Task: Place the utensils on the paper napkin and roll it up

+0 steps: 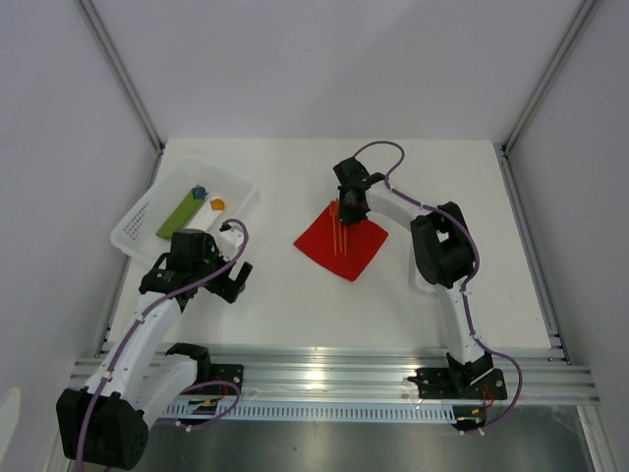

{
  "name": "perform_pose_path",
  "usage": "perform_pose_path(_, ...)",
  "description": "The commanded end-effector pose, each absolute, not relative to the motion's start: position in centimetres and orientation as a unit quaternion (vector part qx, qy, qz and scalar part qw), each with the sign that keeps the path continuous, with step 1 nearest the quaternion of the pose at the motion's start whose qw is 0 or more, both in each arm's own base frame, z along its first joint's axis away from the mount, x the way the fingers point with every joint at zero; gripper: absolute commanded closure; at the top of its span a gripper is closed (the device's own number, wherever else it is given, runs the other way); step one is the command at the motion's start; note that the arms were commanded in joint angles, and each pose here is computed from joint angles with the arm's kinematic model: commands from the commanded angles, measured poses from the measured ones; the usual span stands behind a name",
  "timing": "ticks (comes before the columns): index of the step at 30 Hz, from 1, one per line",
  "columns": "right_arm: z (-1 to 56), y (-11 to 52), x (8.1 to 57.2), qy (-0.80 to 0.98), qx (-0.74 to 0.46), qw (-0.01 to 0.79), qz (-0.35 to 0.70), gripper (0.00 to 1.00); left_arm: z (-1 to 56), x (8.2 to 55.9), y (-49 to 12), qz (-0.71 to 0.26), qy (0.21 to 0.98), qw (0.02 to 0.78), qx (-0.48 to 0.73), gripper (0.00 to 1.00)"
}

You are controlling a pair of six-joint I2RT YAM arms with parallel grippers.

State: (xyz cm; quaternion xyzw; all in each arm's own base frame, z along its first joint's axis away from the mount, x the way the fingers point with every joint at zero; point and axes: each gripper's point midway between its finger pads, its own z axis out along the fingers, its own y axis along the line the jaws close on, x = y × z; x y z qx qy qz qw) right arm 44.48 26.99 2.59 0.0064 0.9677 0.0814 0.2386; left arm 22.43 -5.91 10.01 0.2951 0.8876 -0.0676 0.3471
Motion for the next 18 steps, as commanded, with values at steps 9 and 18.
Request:
perform_pose_path(9, 4.0, 27.2, 44.9, 0.963, 0.01, 0.253, 0.091, 0.76, 10.2, 22.7, -6.2, -0.069, 0.883, 0.358, 0.295, 0.01)
perform_pose_path(18, 9.2, 25.7, 45.1, 0.951, -0.02, 0.297, 0.088, 0.72, 10.5, 23.1, -5.8, -0.056, 0.883, 0.356, 0.3, 0.01)
